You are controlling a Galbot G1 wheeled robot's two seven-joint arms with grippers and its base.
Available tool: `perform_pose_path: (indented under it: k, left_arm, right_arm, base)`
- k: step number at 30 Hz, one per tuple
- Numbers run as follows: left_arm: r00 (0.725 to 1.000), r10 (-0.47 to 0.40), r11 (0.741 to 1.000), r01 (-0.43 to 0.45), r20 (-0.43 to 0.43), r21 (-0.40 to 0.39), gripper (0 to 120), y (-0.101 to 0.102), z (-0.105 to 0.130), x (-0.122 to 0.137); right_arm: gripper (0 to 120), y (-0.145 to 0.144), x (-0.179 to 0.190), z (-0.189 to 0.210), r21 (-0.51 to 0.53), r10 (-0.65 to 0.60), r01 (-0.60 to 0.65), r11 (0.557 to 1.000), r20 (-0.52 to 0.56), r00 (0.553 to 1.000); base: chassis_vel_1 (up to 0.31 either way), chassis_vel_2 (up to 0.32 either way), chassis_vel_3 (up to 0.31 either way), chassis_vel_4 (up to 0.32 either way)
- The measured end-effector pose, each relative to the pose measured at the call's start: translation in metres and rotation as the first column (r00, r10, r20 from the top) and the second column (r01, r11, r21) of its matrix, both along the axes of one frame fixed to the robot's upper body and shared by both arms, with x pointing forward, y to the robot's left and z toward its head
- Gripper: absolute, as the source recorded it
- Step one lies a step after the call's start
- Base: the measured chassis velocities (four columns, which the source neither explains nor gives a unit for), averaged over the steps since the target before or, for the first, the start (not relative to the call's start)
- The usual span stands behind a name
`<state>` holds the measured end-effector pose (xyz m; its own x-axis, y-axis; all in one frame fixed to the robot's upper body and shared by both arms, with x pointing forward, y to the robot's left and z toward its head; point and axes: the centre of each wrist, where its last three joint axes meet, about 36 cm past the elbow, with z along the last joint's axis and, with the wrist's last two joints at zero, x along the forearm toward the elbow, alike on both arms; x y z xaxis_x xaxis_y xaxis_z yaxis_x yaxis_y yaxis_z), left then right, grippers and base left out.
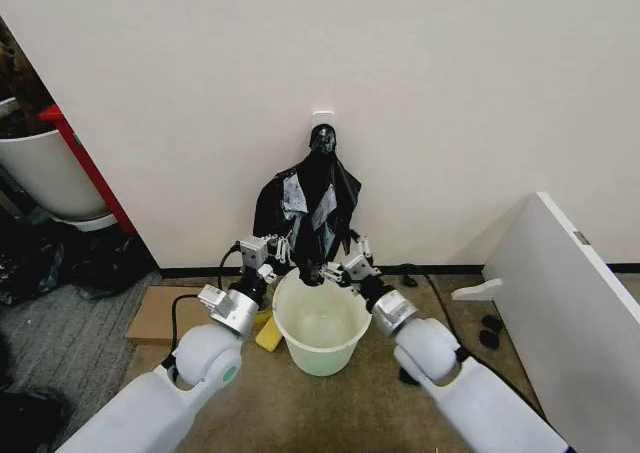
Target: Place the garbage bag over the trash bin.
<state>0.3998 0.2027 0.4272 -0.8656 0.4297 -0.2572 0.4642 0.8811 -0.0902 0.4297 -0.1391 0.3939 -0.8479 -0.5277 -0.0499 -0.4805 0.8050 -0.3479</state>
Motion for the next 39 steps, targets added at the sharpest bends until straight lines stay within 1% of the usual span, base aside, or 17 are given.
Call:
perform_pose_path:
  k: [2,3,5,7,9,10,11,12,13,17,21,26,28,32,34,38,39]
  left_arm:
    - [1.000,-0.002,1.000,0.002,0.001,-0.001,0,0.000,0.001,-0.001]
    - [1.000,-0.004,1.000,0.004,0.001,-0.002,0,0.000,0.001,-0.003]
    - [1.000,-0.005,1.000,0.005,0.002,-0.002,0,0.000,0.001,-0.003]
    - [1.000,-0.007,1.000,0.007,0.004,-0.002,0,0.001,0.003,-0.005]
    - [1.000,-0.004,1.000,0.004,0.005,-0.002,0,0.003,0.003,-0.006]
    - [1.000,-0.002,1.000,0.002,0.005,-0.001,0,0.004,0.003,-0.007]
    - [1.000,0.000,1.000,0.000,0.004,0.000,0,0.005,0.003,-0.007]
    - [1.000,0.000,1.000,0.000,0.004,0.000,0,0.005,0.003,-0.007]
    - [1.000,0.002,1.000,-0.002,0.003,0.000,0,0.006,0.003,-0.008]
    - [1.000,0.011,1.000,-0.011,-0.004,0.004,0,0.010,0.000,-0.012]
    - [1.000,0.020,1.000,-0.020,-0.002,0.012,0,0.015,0.000,-0.015]
    - [1.000,0.018,1.000,-0.018,0.002,0.006,0,0.020,0.006,-0.030]
    - [1.000,0.015,1.000,-0.015,0.001,0.003,0,0.020,0.008,-0.034]
    - [1.000,-0.020,1.000,0.020,0.003,-0.001,0,0.018,0.018,-0.060]
    - [0.999,-0.031,1.000,0.031,0.007,-0.003,0,0.017,0.022,-0.065]
    - [0.996,-0.084,0.996,0.084,0.030,-0.011,0,0.012,0.038,-0.084]
    - [0.996,-0.084,0.996,0.084,0.030,-0.011,0,0.012,0.038,-0.084]
  right_arm:
    - [54,0.007,0.008,-0.006,0.004,-0.048,0.048,0.999,0.005,0.999]
    - [48,0.011,0.013,-0.008,0.001,-0.086,0.086,0.996,0.018,0.996]
    - [46,0.013,0.016,-0.009,-0.001,-0.104,0.104,0.995,0.023,0.994]
    - [36,0.019,0.022,-0.009,0.003,-0.159,0.159,0.987,0.033,0.987]
    - [27,0.021,0.023,-0.007,0.010,-0.173,0.173,0.985,0.037,0.984]
    - [26,0.022,0.023,-0.006,0.013,-0.172,0.172,0.985,0.038,0.984]
    - [19,0.024,0.022,-0.003,0.021,-0.166,0.165,0.986,0.040,0.985]
    - [19,0.024,0.022,-0.003,0.021,-0.166,0.165,0.986,0.040,0.985]
    - [16,0.025,0.020,-0.002,0.027,-0.161,0.160,0.987,0.042,0.986]
    - [0,0.030,0.016,0.004,0.064,-0.190,0.186,0.980,0.057,0.980]
    - [0,0.029,0.010,0.007,0.090,-0.199,0.194,0.977,0.057,0.978]
    - [0,0.003,-0.025,0.033,0.209,-0.134,0.122,0.970,0.044,0.990]
    - [0,-0.003,-0.031,0.039,0.232,-0.124,0.111,0.966,0.042,0.991]
    - [0,-0.026,-0.063,0.063,0.327,-0.075,0.061,0.943,0.029,0.997]
    - [0,-0.029,-0.069,0.066,0.340,-0.066,0.054,0.939,0.024,0.998]
    - [0,-0.035,-0.109,0.071,0.394,-0.046,0.055,0.918,-0.033,0.998]
    - [0,-0.035,-0.109,0.071,0.394,-0.046,0.055,0.918,-0.033,0.998]
  base:
    - [0.000,0.000,0.000,0.000]
    - [0.000,0.000,0.000,0.000]
    - [0.000,0.000,0.000,0.000]
    - [0.000,0.000,0.000,0.000]
    - [0.000,0.000,0.000,0.000]
    - [0.000,0.000,0.000,0.000]
    - [0.000,0.000,0.000,0.000]
    - [0.000,0.000,0.000,0.000]
    - [0.000,0.000,0.000,0.000]
    - [0.000,0.000,0.000,0.000]
    - [0.000,0.000,0.000,0.000]
    - [0.000,0.000,0.000,0.000]
    - [0.000,0.000,0.000,0.000]
    - [0.000,0.000,0.000,0.000]
    - [0.000,0.000,0.000,0.000]
    - [0.000,0.000,0.000,0.000]
    - [0.000,0.000,0.000,0.000]
